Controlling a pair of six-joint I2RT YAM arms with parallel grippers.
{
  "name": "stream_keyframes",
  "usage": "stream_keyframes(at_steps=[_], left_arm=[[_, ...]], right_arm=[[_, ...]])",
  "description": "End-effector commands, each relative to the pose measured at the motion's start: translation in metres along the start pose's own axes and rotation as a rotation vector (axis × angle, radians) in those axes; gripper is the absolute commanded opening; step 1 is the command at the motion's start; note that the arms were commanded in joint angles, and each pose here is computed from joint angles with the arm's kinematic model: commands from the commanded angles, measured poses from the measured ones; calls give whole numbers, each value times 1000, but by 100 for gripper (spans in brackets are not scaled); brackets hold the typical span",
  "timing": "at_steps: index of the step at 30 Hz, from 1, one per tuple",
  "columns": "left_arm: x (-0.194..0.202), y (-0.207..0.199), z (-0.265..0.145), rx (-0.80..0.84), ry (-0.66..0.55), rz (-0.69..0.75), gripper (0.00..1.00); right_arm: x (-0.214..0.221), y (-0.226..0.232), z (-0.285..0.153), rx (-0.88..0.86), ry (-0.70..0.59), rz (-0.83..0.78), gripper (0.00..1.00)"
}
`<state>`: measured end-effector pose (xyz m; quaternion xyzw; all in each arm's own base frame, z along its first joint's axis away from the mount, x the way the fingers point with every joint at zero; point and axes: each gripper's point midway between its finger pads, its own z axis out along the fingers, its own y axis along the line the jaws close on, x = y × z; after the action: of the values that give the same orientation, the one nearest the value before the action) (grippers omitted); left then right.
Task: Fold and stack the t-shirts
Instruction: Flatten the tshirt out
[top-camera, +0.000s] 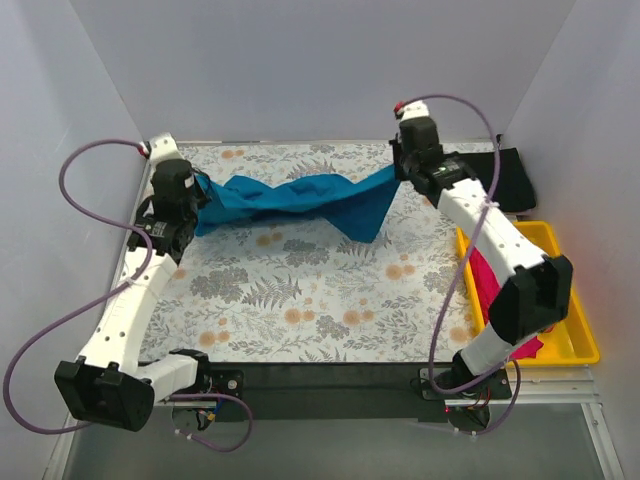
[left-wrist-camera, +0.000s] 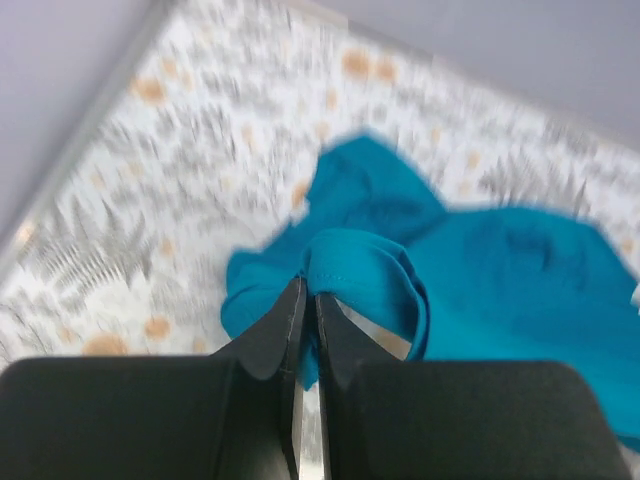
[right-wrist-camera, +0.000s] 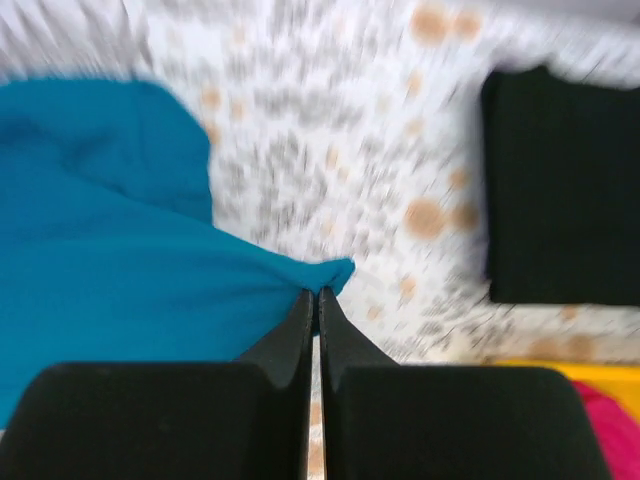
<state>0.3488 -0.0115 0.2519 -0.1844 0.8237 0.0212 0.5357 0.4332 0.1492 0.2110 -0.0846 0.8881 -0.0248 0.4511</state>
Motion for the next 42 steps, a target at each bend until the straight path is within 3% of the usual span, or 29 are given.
stream_keyframes(at_steps=[1, 7, 12, 18, 22, 26, 30, 37, 42], left_arm=[[-133, 9, -42, -74, -338, -20, 0], [-244, 34, -141, -132, -669, 16, 0], [-281, 51, -223, -102, -867, 91, 0], [-309, 53, -292, -18, -1023, 141, 0], [-316, 38, -288, 22, -1030, 225, 0], [-316, 4, -239, 69, -958, 326, 0], [-276, -45, -140, 167, -772, 436, 0], [-112, -78, 52, 222, -344, 582, 0], [-24, -87, 130, 260, -183, 599, 0]], right_arm=[[-99, -38, -88, 50, -284, 13, 1], [-153, -63, -201, 4, -550, -39, 1], [-158, -69, -288, -102, -741, -97, 1], [-147, -75, -344, -152, -854, -152, 1], [-143, -71, -346, -176, -850, -165, 1], [-141, -68, -322, -161, -796, -170, 1], [-123, -61, -254, -106, -634, -193, 1], [-38, -44, -86, 4, -328, -235, 1], [12, -36, 16, 32, -185, -258, 1]])
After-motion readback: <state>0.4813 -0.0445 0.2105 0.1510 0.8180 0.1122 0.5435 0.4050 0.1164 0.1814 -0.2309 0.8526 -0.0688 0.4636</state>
